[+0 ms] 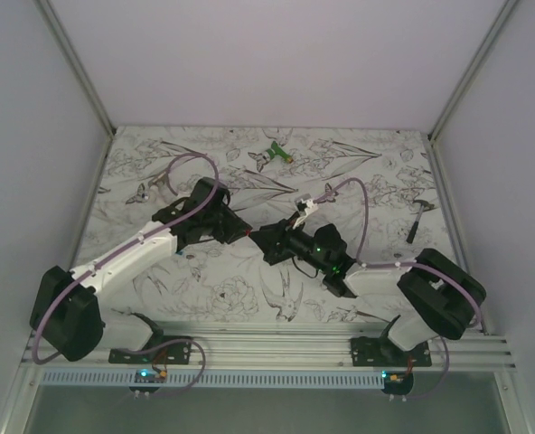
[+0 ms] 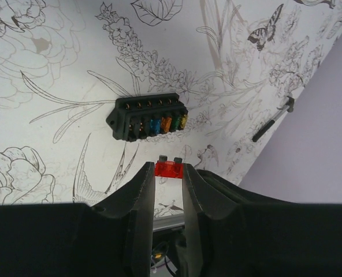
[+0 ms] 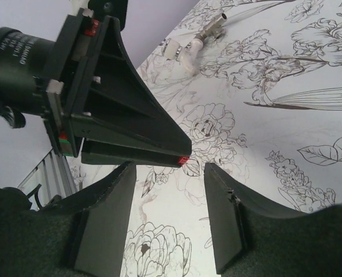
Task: Snap on the fuse box
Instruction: Pick up the fuse from the center of the board, then install the fuse at the fuse box base.
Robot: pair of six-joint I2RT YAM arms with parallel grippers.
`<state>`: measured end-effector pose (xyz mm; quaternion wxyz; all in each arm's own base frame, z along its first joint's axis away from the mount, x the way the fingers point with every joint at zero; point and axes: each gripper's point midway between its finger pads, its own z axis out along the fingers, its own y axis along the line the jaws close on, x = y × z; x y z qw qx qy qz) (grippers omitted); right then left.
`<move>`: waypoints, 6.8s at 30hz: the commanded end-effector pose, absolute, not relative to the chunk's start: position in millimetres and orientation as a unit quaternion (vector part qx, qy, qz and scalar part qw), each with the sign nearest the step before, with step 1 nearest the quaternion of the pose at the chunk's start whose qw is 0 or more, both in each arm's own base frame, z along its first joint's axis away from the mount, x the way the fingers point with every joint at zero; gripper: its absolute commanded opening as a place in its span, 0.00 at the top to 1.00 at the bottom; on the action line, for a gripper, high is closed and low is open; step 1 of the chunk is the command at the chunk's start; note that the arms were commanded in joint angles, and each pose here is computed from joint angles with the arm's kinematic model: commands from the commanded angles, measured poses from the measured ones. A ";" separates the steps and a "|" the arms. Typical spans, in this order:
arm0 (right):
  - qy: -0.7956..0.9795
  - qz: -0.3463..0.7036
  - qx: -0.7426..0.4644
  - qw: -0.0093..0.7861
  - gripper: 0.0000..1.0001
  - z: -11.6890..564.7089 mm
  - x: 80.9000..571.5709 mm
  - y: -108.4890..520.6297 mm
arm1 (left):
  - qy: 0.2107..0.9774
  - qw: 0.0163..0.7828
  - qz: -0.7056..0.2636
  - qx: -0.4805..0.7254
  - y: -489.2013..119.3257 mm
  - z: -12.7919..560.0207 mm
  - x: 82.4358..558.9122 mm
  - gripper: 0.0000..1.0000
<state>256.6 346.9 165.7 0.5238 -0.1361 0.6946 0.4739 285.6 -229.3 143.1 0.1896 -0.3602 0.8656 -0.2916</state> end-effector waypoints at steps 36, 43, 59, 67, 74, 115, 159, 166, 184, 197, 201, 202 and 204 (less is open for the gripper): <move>0.684 0.451 -0.150 0.554 1.00 178.5 270.0 360.2 | 0.845 0.176 -0.347 -0.366 -245.0 169.2 278.5 0.81; 0.750 0.402 -0.210 0.481 1.00 147.0 263.7 351.3 | 0.861 0.196 -0.320 -0.344 -225.4 154.5 283.2 0.55; 0.891 0.228 -0.309 0.241 1.00 115.7 246.3 292.8 | 0.928 0.229 -0.223 -0.191 -181.0 107.9 278.3 0.31; 0.925 0.166 -0.307 0.154 1.00 96.4 247.9 284.7 | 0.945 0.226 -0.185 -0.149 -165.0 87.0 279.9 0.12; 0.937 0.133 -0.298 0.123 1.00 87.9 257.9 286.7 | 0.956 0.230 -0.138 -0.119 -147.1 68.8 284.7 0.00; 0.949 0.080 -0.302 0.046 1.00 59.8 264.3 308.8 | 0.957 0.262 -0.059 -0.113 -109.0 55.5 291.7 0.00; 0.955 -0.004 -0.298 -0.008 1.00 14.7 249.0 283.2 | 0.957 0.257 -0.069 -0.115 -112.0 55.0 290.2 0.00; 0.955 -0.025 -0.293 -0.028 1.00 2.2 240.8 270.1 | 0.957 0.256 -0.069 -0.115 -112.1 55.0 289.8 0.00; 0.952 -0.097 -0.289 -0.033 1.00 -15.2 235.6 252.1 | 0.955 0.260 -0.076 -0.119 -113.0 58.3 288.2 0.00; 0.946 -0.134 -0.288 -0.065 1.00 -46.5 214.1 225.5 | 0.955 0.255 -0.085 -0.123 -116.3 58.1 286.6 0.00; 0.946 -0.130 -0.287 -0.077 1.00 -58.2 206.4 220.9 | 0.955 0.256 -0.090 -0.124 -117.9 59.6 286.5 0.00; 0.946 -0.131 -0.288 -0.078 1.00 -60.3 205.3 219.7 | 0.955 0.255 -0.090 -0.124 -117.9 59.2 285.9 0.00; 0.946 -0.130 -0.287 -0.076 1.00 -61.1 204.6 219.5 | 0.954 0.254 -0.093 -0.125 -118.5 59.8 285.4 0.00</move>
